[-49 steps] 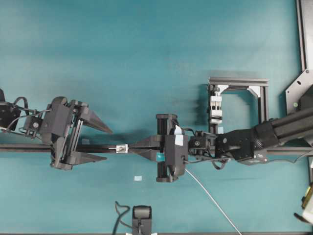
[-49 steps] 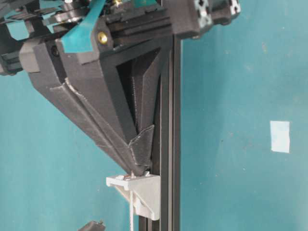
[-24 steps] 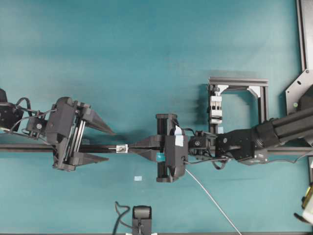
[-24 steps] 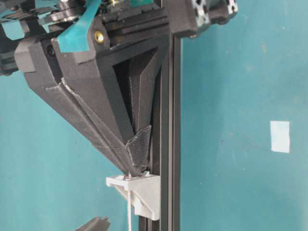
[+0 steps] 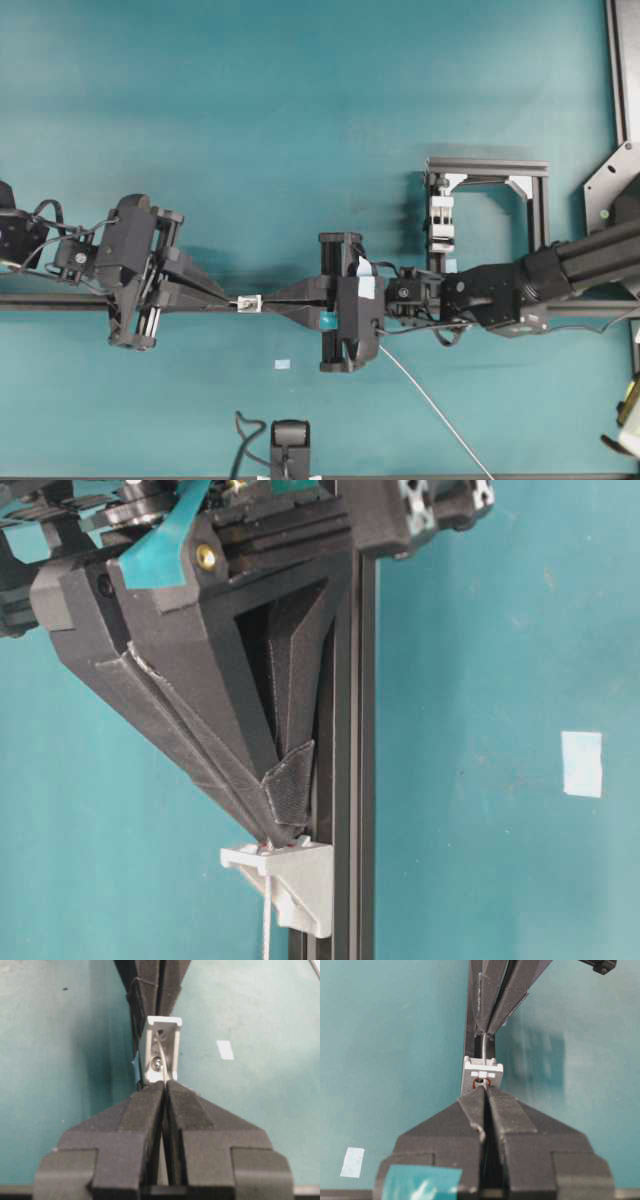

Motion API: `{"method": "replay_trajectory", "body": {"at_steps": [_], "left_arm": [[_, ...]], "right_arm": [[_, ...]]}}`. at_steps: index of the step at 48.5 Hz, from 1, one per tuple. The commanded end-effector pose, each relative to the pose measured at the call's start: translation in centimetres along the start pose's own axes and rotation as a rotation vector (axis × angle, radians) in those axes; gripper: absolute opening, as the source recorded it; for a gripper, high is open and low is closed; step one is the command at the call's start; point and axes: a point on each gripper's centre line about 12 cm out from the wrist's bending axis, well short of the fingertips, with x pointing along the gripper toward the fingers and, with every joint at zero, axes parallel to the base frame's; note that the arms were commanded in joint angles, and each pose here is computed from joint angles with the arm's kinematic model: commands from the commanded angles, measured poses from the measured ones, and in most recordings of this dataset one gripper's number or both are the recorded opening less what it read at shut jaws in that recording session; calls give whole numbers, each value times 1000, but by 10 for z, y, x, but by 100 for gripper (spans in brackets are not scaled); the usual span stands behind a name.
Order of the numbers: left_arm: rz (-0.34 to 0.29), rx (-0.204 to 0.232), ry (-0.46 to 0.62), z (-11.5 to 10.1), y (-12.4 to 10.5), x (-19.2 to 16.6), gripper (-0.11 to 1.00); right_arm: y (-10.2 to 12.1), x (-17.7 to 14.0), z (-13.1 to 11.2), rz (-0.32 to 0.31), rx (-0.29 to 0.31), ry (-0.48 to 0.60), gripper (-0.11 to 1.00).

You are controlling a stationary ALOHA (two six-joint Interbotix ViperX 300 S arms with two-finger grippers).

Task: Insert the wire into the hole on the left side and pull it with the left arm.
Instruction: 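Close the left gripper on the wire tip and open the right gripper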

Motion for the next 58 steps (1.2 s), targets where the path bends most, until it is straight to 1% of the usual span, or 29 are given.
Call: {"method": "replay_trajectory", "body": {"at_steps": [1,29,32,34,36,41,44,46,58], "left_arm": [[-9,-4,-40,12,-3,1,-10],[-5,-4,-22,11,-3,2,-10],[-5,-4,-24,11,-3,2,-10],[-5,-4,-24,11,-3,2,-10],[-5,-4,-24,11,-3,2,-10],[-6,-4,-25,12,-3,2,-10],[-5,-4,-22,11,-3,2,-10],[-4,-3,-19,10,-3,1,-10],[0,-3,5,11,-2,-9,-10]], "right_arm": [[0,-1,23,3,21,-58,2],[-1,-1,23,1,19,-55,3],[-1,-1,23,1,20,-58,14],[0,-2,23,4,18,-56,23],[0,-3,25,4,22,-59,34],[-1,-5,27,6,21,-63,66],[-1,-8,30,6,24,-69,81],[-2,-10,32,5,26,-70,85],[0,-22,38,29,32,-48,84]]}}
